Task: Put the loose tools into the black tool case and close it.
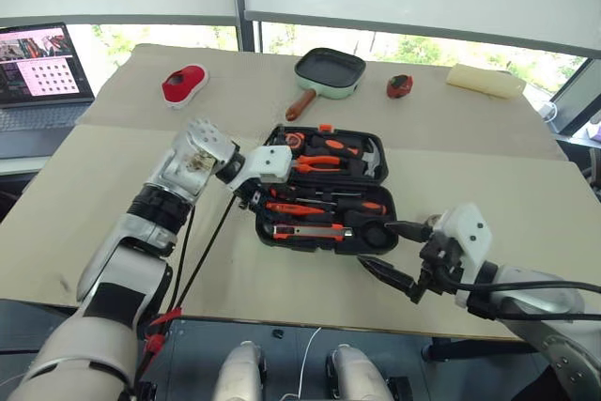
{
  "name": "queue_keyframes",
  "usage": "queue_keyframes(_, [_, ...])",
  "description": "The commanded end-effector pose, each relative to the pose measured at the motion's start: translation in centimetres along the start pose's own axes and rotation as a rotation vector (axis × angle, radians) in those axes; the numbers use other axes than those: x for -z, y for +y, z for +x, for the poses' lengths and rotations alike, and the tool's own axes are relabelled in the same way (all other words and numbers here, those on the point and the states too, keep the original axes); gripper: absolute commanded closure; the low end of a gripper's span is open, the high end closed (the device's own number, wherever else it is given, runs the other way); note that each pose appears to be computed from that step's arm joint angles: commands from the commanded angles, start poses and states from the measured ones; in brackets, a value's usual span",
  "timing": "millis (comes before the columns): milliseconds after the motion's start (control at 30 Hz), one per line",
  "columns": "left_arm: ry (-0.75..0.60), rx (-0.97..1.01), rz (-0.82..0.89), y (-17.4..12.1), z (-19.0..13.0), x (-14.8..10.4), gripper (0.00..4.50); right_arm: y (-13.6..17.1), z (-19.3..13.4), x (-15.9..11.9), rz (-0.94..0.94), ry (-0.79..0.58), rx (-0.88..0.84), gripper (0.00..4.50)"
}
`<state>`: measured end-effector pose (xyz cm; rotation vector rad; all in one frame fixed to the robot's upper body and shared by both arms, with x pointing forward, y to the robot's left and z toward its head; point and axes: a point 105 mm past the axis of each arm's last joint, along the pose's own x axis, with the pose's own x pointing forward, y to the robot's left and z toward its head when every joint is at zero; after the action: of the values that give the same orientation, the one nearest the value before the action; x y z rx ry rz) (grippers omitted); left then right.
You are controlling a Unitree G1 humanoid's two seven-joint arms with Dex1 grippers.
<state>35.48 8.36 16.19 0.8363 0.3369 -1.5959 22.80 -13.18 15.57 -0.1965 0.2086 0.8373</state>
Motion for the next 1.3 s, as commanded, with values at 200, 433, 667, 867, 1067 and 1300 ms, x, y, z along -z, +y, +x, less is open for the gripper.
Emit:
queue_keyframes(200, [-0.056,0.025,0.019,-1.0,0.9,-0.5,4.46,-0.2,-0.3,-0.8,-0.027,-0.028,0.005,0.00])
queue_keyframes(433, [0.053,0.043,0.059,-1.5,2.5,1.3,4.46,0.0,-0.3,-0.7,-0.023,-0.028,0.009,0.00])
queue_keyframes(667, [0.097,0.062,0.074,-2.3,3.8,2.8,4.46,0.0,-0.4,-0.7,-0.017,-0.024,0.015,0.00])
queue_keyframes(867, [0.110,0.052,0.065,-2.3,4.3,3.6,4.46,0.0,-0.5,-0.6,-0.013,-0.021,0.018,0.00])
queue_keyframes(1067, [0.088,0.055,0.064,-2.6,4.7,3.5,4.46,-0.1,-0.6,-0.5,-0.016,-0.015,0.020,0.00])
queue_keyframes(1300, [-0.175,-0.085,0.040,-1.2,2.3,-0.2,4.46,-1.8,-2.8,0.7,0.013,0.026,0.146,0.00])
